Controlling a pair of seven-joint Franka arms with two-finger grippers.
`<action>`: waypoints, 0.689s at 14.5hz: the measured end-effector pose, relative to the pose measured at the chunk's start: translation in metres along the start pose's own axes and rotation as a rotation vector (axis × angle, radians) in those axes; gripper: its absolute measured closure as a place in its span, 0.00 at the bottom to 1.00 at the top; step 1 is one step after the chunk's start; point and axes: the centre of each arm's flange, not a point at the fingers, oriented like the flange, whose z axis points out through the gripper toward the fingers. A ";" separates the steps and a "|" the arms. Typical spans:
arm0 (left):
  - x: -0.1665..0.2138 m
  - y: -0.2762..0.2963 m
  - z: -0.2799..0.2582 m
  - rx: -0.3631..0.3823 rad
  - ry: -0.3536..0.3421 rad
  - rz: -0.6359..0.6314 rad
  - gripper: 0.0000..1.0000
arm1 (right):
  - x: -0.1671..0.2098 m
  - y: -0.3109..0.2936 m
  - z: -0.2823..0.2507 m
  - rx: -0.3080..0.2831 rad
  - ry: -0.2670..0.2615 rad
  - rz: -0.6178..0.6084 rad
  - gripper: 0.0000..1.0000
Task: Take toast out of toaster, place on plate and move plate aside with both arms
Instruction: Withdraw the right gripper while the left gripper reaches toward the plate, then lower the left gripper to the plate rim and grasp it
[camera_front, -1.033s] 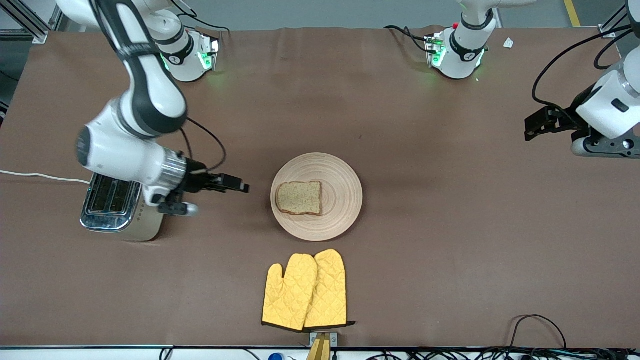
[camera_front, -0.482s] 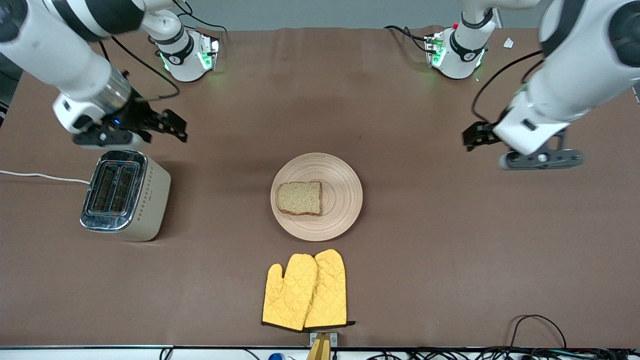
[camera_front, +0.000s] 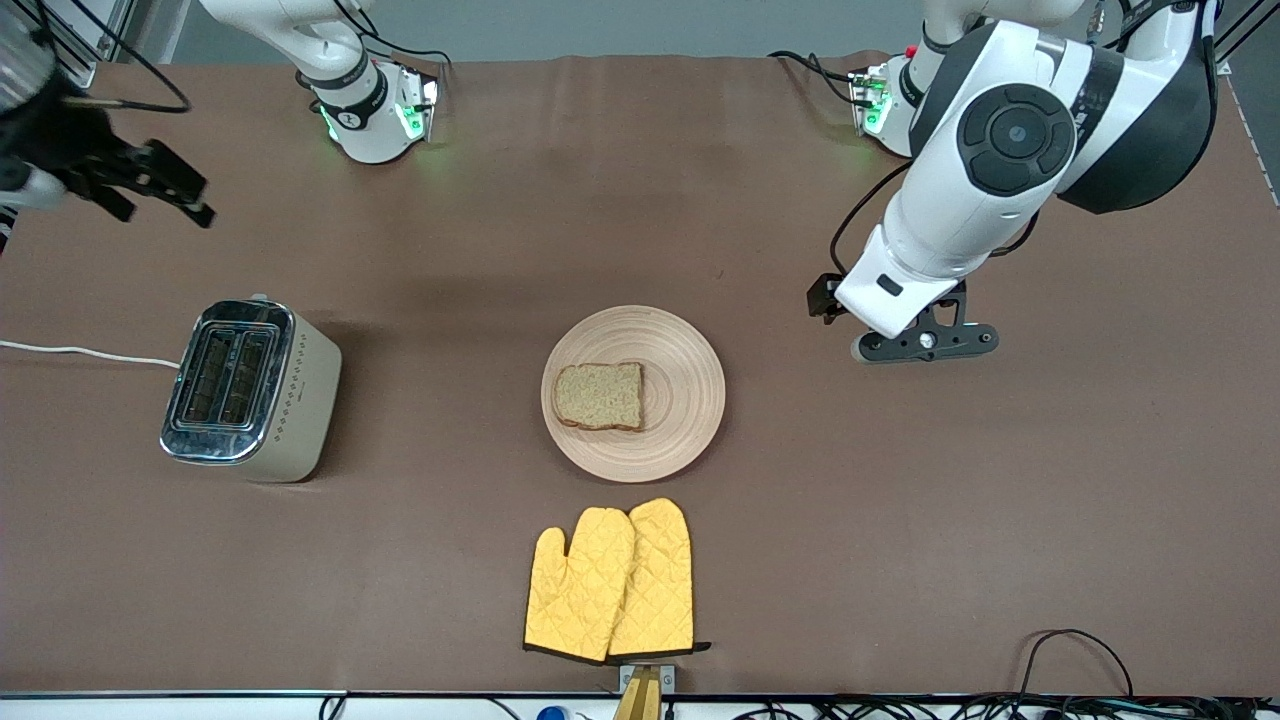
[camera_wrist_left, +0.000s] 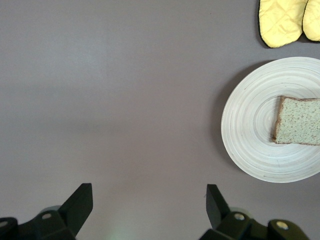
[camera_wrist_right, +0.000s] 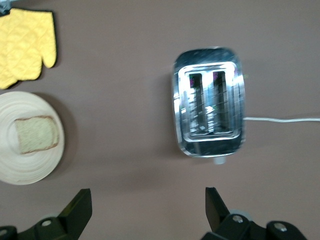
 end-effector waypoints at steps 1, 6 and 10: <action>0.000 0.001 -0.002 -0.001 0.003 0.000 0.00 | 0.003 0.010 -0.003 -0.009 0.015 -0.001 0.00; 0.001 0.005 -0.002 -0.017 0.015 -0.010 0.00 | 0.030 0.015 -0.018 -0.016 0.073 -0.008 0.00; 0.011 0.040 0.048 -0.103 -0.008 -0.017 0.00 | 0.053 0.022 -0.026 -0.055 0.078 -0.007 0.00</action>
